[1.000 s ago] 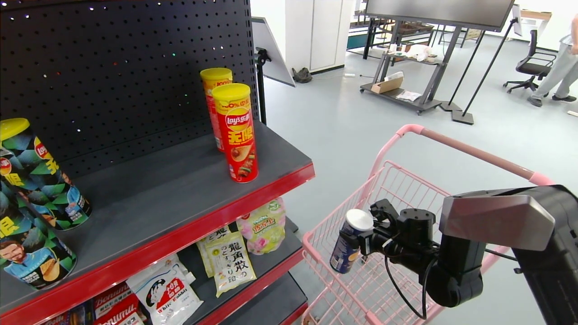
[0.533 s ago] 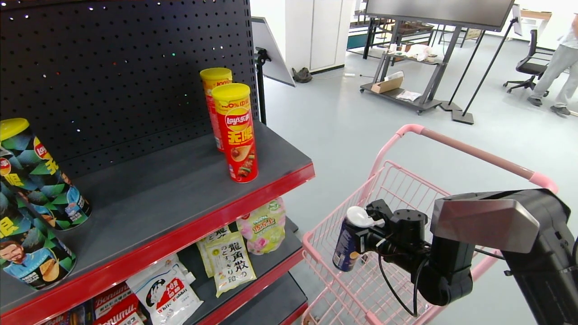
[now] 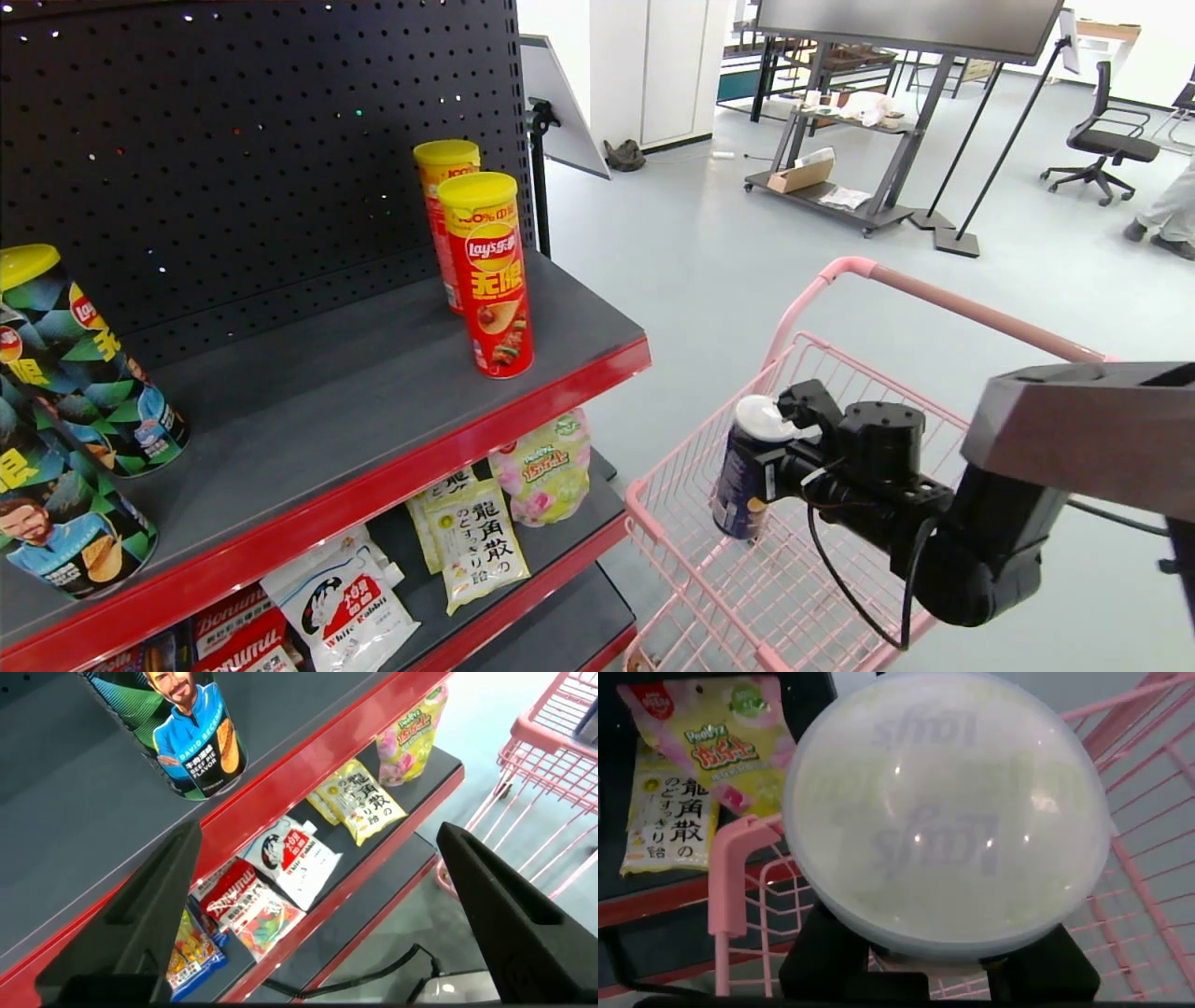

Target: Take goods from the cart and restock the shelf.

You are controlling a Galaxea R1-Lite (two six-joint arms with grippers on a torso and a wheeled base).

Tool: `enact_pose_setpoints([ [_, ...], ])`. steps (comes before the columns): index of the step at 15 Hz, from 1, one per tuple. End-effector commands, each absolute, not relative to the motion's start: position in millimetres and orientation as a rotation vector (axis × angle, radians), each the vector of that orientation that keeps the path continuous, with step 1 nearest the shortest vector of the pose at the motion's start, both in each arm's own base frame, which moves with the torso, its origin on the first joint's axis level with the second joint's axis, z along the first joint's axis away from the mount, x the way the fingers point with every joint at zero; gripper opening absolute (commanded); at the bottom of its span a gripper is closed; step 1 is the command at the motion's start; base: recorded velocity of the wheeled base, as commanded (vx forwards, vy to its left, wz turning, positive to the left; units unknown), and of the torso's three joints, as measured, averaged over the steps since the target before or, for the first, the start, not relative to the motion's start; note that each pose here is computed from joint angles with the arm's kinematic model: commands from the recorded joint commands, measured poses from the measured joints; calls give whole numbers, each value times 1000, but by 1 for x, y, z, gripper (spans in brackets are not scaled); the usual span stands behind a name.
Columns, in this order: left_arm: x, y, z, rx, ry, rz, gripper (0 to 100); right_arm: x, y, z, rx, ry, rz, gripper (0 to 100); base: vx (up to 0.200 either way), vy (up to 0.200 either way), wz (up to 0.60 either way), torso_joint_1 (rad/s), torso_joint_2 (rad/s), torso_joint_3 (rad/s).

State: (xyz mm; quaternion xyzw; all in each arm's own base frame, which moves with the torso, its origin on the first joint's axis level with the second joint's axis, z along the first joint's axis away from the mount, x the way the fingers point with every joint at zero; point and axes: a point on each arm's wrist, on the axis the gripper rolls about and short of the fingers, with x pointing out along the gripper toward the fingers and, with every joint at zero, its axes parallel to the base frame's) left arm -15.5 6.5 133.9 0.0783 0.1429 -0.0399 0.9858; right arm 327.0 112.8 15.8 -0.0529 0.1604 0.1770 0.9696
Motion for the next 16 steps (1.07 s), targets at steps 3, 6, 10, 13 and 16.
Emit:
enact_pose_setpoints([
  [3,-26,8,119,229,252,-103,100,244,76,191,-194,188,250,0,0,0,0,0,0,0],
  [6,-32,10,114,230,263,-103,100,181,55,239,-199,211,189,0,0,0,0,0,0,0],
  [10,-35,10,107,228,264,-104,100,78,12,245,-208,307,30,0,0,0,0,0,0,0],
  [13,-35,10,101,226,263,-99,100,51,2,237,-197,311,-17,0,0,0,0,0,0,0],
  [16,-35,11,101,227,261,-91,100,41,0,235,-201,283,-36,0,0,0,0,0,0,0],
])
